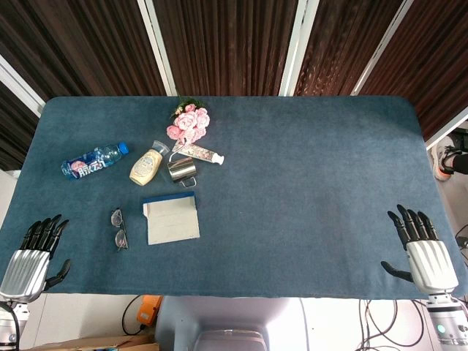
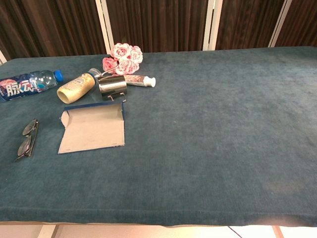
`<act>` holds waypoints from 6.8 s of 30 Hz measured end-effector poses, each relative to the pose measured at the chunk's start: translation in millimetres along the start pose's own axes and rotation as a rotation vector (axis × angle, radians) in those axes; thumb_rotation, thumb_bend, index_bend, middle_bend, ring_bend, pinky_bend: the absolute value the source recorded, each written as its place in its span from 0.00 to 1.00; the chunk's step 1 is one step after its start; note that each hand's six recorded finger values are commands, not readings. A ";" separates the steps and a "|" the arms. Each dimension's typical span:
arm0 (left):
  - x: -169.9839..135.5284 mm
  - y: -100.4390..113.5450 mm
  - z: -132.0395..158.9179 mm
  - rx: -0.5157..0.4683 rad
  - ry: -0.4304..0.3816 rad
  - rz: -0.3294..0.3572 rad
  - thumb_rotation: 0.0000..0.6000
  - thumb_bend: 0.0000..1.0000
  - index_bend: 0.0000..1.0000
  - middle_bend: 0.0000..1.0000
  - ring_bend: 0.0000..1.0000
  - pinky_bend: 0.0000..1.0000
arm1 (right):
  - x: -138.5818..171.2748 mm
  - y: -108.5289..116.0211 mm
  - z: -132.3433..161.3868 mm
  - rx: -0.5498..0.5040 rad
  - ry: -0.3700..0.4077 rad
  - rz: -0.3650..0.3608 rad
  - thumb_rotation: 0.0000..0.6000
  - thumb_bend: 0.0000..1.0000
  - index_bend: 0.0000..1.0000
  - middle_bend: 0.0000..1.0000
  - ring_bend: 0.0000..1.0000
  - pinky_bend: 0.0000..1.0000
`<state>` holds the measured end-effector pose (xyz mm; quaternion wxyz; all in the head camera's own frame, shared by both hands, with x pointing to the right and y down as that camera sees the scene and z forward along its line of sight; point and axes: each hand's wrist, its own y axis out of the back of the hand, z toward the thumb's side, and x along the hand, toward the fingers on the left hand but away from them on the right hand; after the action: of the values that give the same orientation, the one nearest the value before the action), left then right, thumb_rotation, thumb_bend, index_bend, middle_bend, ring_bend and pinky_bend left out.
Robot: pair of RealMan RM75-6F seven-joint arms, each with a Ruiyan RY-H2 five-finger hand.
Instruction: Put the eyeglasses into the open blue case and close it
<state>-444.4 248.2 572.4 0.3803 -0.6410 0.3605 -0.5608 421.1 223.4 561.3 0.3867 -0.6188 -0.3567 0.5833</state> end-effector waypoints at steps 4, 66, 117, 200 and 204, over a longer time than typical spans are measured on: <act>0.6 -2.2 1.4 0.001 -0.007 -0.009 1.00 0.37 0.00 0.00 0.00 0.07 | 1.1 0.5 0.4 -0.002 0.002 -0.001 1.00 0.27 0.00 0.00 0.00 0.00; 155.3 -110.5 20.3 0.230 -0.373 -0.196 1.00 0.38 0.46 0.00 0.00 0.06 | 5.2 0.9 -2.9 -0.018 -0.001 0.017 1.00 0.27 0.00 0.00 0.00 0.01; 131.9 -80.5 123.7 -0.224 -0.314 -0.041 1.00 0.43 0.65 0.09 0.00 0.06 | 11.4 6.3 0.3 -0.068 0.043 0.030 1.00 0.27 0.00 0.00 0.00 0.01; 158.5 -96.3 171.7 -0.245 -0.147 -0.039 1.00 0.30 0.39 0.06 0.00 0.10 | 13.7 15.3 -3.3 -0.103 0.053 0.023 1.00 0.27 0.00 0.00 0.00 0.01; 142.2 -100.8 172.0 -0.183 -0.164 -0.118 1.00 0.29 0.38 0.02 0.00 0.10 | 13.5 14.1 -2.6 -0.099 0.055 0.028 1.00 0.27 0.00 0.00 0.00 0.01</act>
<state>-254.1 181.5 711.5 0.3150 -0.7368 0.3395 -0.4925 424.3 229.0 542.7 0.3572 -0.6579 -0.3658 0.5530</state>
